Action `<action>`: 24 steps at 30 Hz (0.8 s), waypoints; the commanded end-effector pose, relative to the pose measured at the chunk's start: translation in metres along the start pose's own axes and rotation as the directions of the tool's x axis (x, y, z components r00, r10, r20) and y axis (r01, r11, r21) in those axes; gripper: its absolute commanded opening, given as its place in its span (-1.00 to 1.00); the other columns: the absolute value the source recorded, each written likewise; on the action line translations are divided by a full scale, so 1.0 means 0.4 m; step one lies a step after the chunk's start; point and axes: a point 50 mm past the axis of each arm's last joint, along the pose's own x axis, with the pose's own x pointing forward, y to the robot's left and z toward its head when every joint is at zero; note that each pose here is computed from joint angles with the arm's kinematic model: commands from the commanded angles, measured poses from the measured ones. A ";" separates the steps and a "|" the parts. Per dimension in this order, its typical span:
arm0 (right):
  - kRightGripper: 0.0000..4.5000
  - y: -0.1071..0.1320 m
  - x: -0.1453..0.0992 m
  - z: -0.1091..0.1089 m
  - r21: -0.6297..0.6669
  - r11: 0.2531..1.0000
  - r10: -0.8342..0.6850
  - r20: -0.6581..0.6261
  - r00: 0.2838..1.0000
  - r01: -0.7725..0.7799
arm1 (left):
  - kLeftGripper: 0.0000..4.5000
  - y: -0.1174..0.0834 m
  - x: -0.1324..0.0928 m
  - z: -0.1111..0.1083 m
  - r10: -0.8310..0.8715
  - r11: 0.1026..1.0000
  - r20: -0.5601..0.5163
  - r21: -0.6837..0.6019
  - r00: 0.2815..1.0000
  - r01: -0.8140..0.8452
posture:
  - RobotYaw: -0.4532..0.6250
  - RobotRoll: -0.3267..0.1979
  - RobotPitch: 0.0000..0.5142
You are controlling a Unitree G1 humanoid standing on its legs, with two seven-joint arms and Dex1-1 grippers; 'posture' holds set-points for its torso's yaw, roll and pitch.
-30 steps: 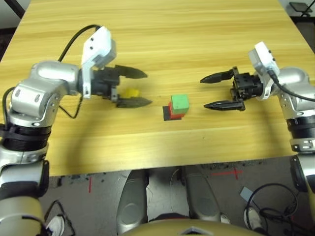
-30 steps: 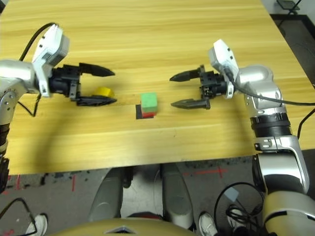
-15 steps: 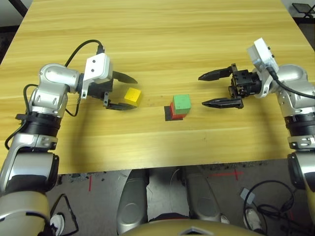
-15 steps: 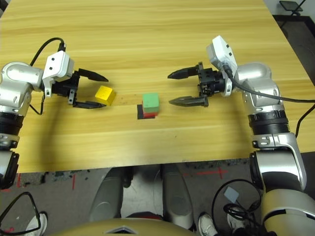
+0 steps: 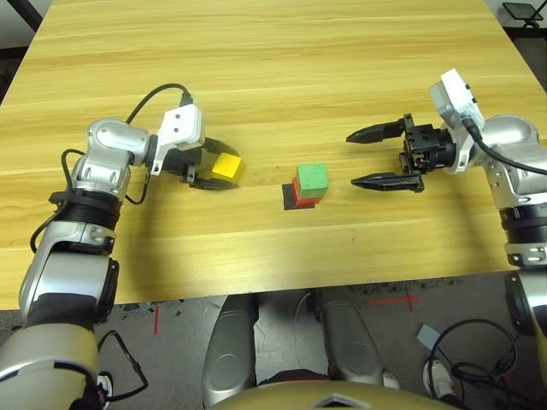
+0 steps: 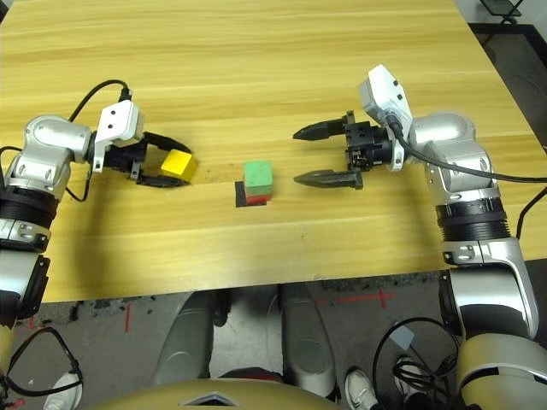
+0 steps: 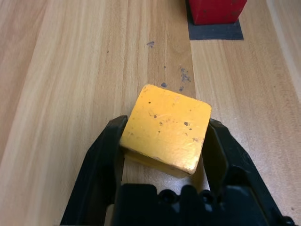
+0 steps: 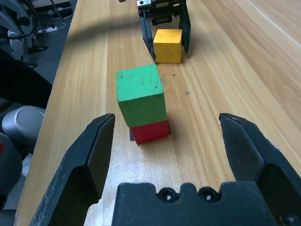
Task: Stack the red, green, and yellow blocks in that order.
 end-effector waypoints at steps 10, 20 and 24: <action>1.00 0.002 -0.001 -0.017 0.002 1.000 -0.008 0.009 1.000 0.008 | 0.15 -0.002 -0.038 0.325 0.105 0.980 0.045 -0.173 0.993 -0.095 | 0.09 0.23 0.09; 1.00 -0.003 0.004 -0.027 0.006 1.000 -0.015 0.009 1.000 0.015 | 0.15 -0.075 0.045 0.390 0.108 0.977 0.093 -0.196 0.990 -0.089 | 0.10 0.24 0.10; 1.00 -0.002 0.002 -0.028 0.007 1.000 -0.014 0.006 1.000 0.014 | 0.15 -0.083 0.061 0.399 0.118 0.975 0.104 -0.199 0.988 -0.096 | 0.10 0.23 0.11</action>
